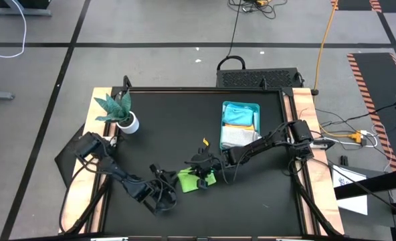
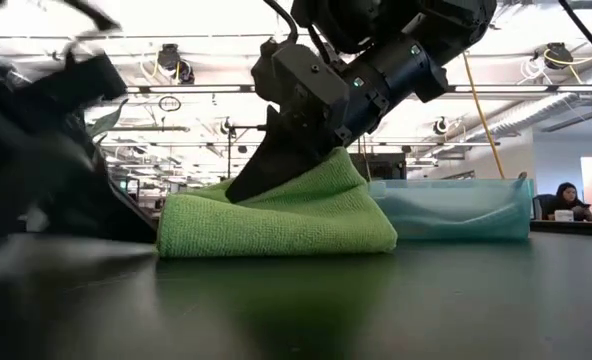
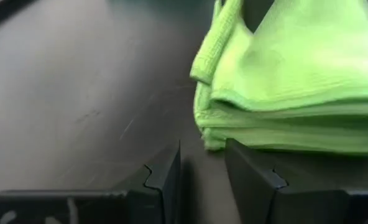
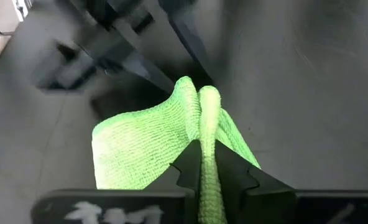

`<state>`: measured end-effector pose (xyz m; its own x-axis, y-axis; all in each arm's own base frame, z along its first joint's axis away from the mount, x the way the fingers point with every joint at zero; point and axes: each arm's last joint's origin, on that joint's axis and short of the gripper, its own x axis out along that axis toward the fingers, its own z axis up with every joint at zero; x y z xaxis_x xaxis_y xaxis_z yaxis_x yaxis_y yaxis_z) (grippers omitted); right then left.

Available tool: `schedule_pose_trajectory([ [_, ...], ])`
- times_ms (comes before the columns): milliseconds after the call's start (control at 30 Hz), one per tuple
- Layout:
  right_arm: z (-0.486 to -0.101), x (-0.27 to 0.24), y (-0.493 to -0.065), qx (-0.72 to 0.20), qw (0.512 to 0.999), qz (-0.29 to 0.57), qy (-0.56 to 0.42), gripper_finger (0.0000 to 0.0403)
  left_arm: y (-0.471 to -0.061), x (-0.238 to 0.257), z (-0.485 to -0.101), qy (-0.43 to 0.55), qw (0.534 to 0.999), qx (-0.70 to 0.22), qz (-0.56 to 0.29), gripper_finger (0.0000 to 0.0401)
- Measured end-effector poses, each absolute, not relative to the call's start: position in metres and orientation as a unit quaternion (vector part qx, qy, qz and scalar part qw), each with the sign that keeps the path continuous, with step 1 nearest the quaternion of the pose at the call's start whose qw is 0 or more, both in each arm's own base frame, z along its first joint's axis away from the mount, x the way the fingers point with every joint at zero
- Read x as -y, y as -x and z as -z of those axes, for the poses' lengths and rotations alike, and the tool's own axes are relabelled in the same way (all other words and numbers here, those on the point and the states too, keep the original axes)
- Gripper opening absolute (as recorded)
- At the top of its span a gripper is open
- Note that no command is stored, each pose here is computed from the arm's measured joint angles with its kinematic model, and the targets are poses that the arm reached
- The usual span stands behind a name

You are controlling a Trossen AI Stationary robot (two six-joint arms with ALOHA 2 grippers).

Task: Fold microfiber towels
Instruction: Fold the light green microfiber cloth, then stack the light green microfiber cloth on top of the blue microfiber cloth in the green bin

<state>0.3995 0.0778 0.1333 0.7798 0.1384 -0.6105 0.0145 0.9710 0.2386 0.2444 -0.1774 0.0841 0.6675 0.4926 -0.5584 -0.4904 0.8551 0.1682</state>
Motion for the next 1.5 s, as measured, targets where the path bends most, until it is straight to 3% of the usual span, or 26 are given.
schedule_pose_trajectory([
  [167,-0.135,-0.076,-0.401,-0.321,0.94,-0.031,-0.113,0.0051,-0.252,0.173,-0.068,-0.013,0.915,-0.291,-0.278,0.0131],
  [633,-0.125,-0.068,-0.402,-0.338,0.933,-0.012,-0.12,0.0118,-0.247,0.179,-0.069,-0.019,0.918,-0.294,-0.265,0.0131],
  [967,-0.126,-0.06,-0.401,-0.345,0.928,0.007,-0.137,0.0159,-0.232,0.191,-0.111,0.051,0.926,-0.312,-0.204,0.0131],
  [1200,-0.142,-0.057,-0.399,-0.333,0.932,0.016,-0.146,0.0161,-0.245,0.198,-0.122,0.041,0.952,-0.23,-0.2,0.0131],
  [1367,-0.173,-0.061,-0.388,-0.321,0.94,0.026,-0.114,0.0154,-0.26,0.187,-0.121,0.028,0.951,-0.237,-0.196,0.0131],
  [1500,-0.191,-0.081,-0.375,-0.328,0.941,-0.026,-0.083,0.0147,-0.268,0.175,-0.114,0.026,0.944,-0.256,-0.207,0.0131],
])
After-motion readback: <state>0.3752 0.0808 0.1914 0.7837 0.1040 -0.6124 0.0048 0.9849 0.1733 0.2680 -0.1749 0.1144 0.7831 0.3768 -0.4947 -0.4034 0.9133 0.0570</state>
